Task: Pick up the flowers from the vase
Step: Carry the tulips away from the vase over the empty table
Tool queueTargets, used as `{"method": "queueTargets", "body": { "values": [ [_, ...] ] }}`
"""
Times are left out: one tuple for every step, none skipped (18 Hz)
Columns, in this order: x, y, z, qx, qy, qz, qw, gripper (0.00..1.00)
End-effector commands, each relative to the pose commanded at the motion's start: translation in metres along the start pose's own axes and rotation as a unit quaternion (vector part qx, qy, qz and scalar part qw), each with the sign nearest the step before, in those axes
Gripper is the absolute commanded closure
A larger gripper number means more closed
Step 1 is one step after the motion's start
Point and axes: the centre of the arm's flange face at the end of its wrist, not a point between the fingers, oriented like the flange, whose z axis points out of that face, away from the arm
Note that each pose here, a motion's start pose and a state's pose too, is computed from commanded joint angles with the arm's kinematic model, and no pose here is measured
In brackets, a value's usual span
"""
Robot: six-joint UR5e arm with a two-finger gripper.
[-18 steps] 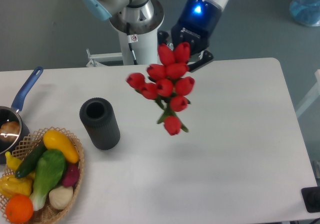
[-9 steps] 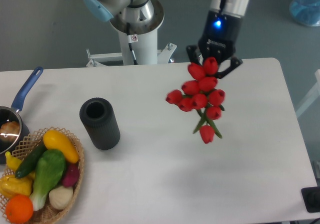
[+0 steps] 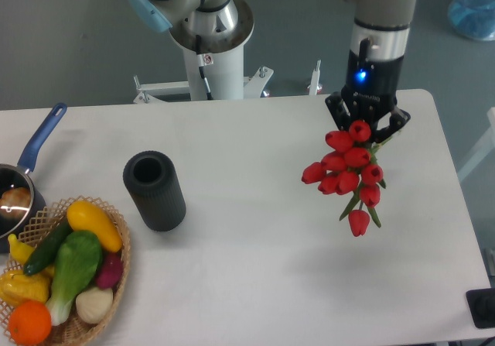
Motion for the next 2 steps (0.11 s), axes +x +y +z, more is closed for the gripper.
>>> {"method": "queueTargets", "body": {
  "values": [
    [-0.0008,-0.0026,0.0046,-0.011,0.002,0.008,0.9999,0.90],
    [-0.0015,-0.0063,0.0038,-0.015,-0.001,0.013,0.9998,0.91]
  ]
}}
